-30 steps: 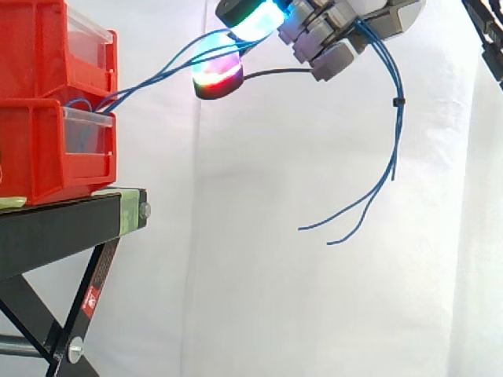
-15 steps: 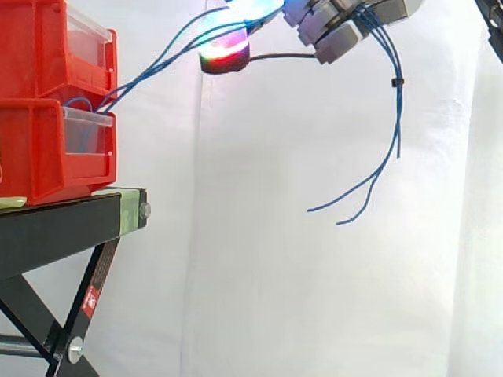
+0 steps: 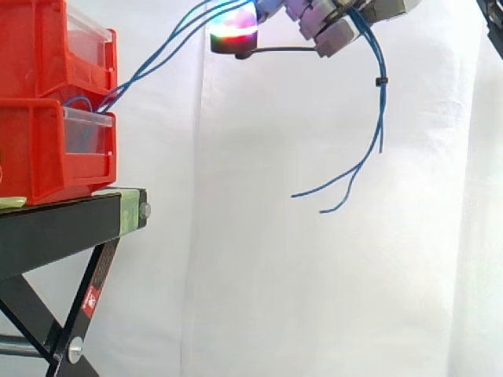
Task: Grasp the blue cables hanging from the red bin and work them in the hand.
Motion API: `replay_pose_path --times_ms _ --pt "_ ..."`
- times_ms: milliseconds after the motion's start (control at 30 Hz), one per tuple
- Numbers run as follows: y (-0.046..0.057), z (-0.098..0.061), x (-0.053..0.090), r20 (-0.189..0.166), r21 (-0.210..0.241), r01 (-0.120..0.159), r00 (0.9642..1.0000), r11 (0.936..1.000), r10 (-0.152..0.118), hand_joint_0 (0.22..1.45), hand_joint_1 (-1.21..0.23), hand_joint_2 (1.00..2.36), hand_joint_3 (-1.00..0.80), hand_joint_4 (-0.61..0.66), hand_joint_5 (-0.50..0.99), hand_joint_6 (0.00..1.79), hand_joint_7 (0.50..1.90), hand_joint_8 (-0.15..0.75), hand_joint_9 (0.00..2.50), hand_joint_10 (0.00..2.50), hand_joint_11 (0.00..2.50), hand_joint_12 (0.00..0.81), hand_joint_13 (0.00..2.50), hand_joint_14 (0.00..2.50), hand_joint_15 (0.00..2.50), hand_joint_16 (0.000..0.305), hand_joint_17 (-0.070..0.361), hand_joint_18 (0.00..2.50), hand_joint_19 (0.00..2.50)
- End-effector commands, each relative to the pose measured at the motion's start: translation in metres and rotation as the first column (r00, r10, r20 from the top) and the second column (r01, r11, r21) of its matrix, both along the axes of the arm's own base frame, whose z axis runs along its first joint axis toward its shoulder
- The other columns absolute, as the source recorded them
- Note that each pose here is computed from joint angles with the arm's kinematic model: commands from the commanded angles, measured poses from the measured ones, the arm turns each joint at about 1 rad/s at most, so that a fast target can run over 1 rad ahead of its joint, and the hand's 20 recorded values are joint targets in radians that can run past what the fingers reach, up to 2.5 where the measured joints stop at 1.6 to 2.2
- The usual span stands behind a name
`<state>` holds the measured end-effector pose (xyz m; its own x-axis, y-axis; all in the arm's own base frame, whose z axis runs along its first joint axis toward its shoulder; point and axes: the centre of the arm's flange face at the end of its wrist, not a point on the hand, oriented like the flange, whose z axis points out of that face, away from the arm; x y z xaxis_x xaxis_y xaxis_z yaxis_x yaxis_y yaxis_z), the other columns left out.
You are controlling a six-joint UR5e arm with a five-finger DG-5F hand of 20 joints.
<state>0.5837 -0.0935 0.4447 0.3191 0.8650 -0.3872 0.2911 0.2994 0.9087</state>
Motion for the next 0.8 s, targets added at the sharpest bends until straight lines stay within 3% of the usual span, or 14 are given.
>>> replay_pose_path --times_ms 0,300,433,633,767 --pt "-0.0025 0.0006 -0.0005 0.004 -0.010 0.028 0.9996 0.9995 -0.028 0.85 -0.69 1.01 -0.76 0.26 0.46 0.00 1.35 0.511 0.78 2.50 2.50 0.522 0.83 2.50 1.89 0.060 0.134 1.20 1.37" --pt "-0.0043 -0.0001 -0.0009 0.004 -0.014 0.048 0.9988 0.9987 -0.048 0.89 -0.69 1.01 -0.77 0.25 0.48 0.00 1.38 0.511 0.78 2.50 2.50 0.522 0.83 2.50 1.89 0.060 0.134 1.20 1.37" --pt "-0.0042 0.0000 -0.0008 0.005 -0.014 0.048 0.9988 0.9987 -0.048 0.92 -0.69 1.01 -0.69 0.28 0.43 0.01 1.29 0.511 0.78 2.50 2.50 0.522 0.83 2.50 1.89 0.060 0.134 1.20 1.37" --pt "-0.0040 0.0010 0.0009 0.020 -0.011 0.048 0.9986 0.9988 -0.048 0.96 -0.61 1.02 -0.39 0.29 0.39 0.01 1.21 0.511 0.78 2.50 2.50 0.522 0.83 2.50 1.89 0.060 0.134 1.20 1.37" --pt "-0.0039 0.0013 0.0014 0.023 -0.013 0.048 0.9986 0.9988 -0.048 0.94 -0.60 1.02 -0.54 0.30 0.38 0.01 1.21 0.511 0.78 2.50 2.50 0.522 0.83 2.50 1.89 0.060 0.134 1.20 1.37"
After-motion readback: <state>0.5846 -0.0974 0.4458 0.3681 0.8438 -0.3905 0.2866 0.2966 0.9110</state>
